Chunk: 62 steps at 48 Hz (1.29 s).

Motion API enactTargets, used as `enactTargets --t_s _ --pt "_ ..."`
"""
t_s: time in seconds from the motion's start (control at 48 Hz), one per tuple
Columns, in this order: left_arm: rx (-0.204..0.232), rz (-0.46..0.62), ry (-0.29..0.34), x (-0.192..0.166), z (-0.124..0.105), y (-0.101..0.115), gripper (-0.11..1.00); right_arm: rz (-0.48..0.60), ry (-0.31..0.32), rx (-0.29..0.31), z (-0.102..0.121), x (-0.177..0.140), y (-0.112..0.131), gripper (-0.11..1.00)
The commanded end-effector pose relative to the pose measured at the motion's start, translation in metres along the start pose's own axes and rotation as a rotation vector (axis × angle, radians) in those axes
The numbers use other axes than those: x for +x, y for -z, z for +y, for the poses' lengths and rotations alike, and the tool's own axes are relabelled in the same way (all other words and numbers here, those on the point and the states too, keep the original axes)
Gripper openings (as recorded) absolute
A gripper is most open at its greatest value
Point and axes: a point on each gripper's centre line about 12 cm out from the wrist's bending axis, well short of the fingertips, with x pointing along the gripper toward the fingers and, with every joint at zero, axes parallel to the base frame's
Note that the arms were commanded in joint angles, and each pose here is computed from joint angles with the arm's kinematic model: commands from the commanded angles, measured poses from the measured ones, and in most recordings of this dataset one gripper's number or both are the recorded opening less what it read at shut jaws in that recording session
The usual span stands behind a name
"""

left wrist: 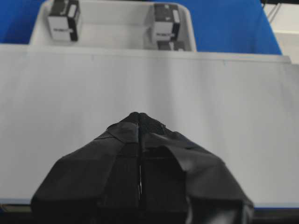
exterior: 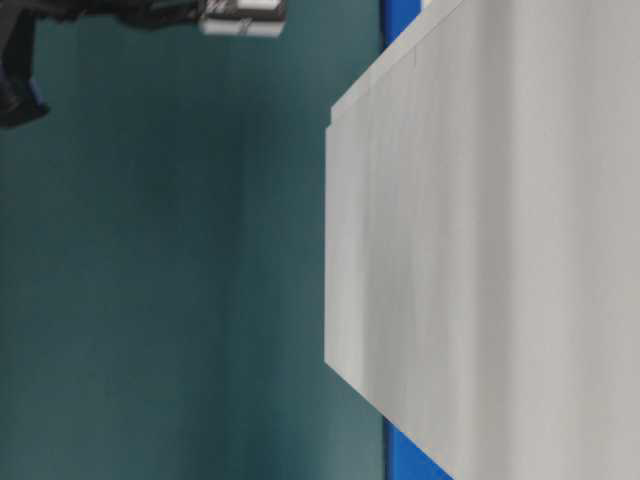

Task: Place the box from the white plastic tray onto the white base.
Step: 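Lift the box and carry it left over the white base, then lower the held box onto the white base's upper right edge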

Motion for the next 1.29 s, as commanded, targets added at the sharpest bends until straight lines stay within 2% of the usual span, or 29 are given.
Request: enactTargets --t_s 0.0,0.312,0.479,0.957,1.27 --pt "0.000 -0.038 0.001 -0.002 0.000 -0.013 -0.07 -0.020 0.009 -0.013 -0.003 -0.008 -0.013 0.59" --pt "0.000 -0.038 0.001 -0.002 0.000 -0.013 -0.07 -0.067 0.028 -0.027 -0.017 -0.017 -0.053 0.59" --pt "0.000 -0.037 0.000 -0.002 0.000 -0.013 -0.07 -0.071 0.030 -0.029 -0.023 -0.011 -0.068 0.59" --pt "0.000 -0.040 0.001 -0.003 0.000 -0.013 -0.07 -0.017 0.003 -0.050 -0.023 0.034 -0.086 0.59" --pt "0.000 -0.040 0.001 -0.003 0.000 -0.013 -0.07 0.021 0.000 -0.059 -0.023 0.054 -0.088 0.59"
